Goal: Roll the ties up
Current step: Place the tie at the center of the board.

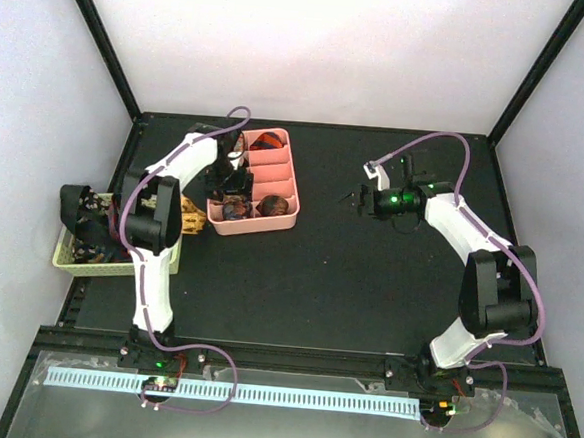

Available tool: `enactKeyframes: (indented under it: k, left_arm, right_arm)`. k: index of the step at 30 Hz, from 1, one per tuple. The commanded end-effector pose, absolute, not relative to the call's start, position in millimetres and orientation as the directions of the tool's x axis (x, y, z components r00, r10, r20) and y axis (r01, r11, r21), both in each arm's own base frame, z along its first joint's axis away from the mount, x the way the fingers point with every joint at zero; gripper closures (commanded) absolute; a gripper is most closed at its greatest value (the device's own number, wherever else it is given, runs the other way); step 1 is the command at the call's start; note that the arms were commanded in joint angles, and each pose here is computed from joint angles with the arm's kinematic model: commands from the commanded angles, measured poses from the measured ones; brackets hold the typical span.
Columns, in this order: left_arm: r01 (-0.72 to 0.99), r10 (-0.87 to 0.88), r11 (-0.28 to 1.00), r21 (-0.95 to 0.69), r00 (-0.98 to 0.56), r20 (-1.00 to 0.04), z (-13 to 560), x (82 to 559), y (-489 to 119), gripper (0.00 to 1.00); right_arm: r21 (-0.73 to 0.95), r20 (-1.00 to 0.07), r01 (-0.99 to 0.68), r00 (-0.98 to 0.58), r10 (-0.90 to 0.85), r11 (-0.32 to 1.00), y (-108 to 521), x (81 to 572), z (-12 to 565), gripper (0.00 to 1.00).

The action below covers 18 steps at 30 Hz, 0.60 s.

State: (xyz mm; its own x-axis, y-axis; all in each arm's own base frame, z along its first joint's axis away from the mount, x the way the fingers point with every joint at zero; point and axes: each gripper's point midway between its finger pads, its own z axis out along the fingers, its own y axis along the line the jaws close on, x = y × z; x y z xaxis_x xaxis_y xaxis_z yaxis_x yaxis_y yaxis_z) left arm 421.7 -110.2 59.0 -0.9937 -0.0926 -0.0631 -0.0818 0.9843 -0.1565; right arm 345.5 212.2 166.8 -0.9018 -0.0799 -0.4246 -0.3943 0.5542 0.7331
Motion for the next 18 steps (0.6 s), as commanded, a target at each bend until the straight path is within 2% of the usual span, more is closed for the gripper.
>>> enactKeyframes:
  k: [1, 3, 10, 15, 18]
  left_arm:
    - [-0.064, -0.086, 0.987, -0.15, -0.986, -0.144, 88.0, 427.6, -106.2, 0.08]
    - [-0.06, -0.083, 0.987, -0.148, -0.985, -0.151, 90.8, 427.4, -106.0, 0.02]
    - [-0.038, -0.072, 0.984, -0.174, -0.979, -0.192, 115.3, 426.5, -109.4, 0.01]
    - [0.022, -0.036, 0.978, -0.207, -0.961, -0.273, 153.0, 425.6, -114.1, 0.01]
    - [0.097, 0.012, 0.972, -0.216, -0.932, -0.363, 181.5, 425.4, -116.7, 0.01]
  right_arm:
    - [0.723, -0.45, -0.414, -0.89, -0.078, 0.552, 211.9, 350.8, 173.4, 0.0]
    - [0.722, -0.452, -0.415, -0.889, -0.076, 0.553, 211.4, 350.8, 174.1, 0.0]
    - [0.712, -0.47, -0.431, -0.879, -0.079, 0.555, 210.6, 350.0, 178.2, 0.0]
    - [0.677, -0.518, -0.478, -0.85, -0.1, 0.56, 209.9, 354.8, 189.4, 0.0]
    - [0.627, -0.566, -0.534, -0.813, -0.138, 0.567, 207.5, 359.7, 201.1, 0.0]
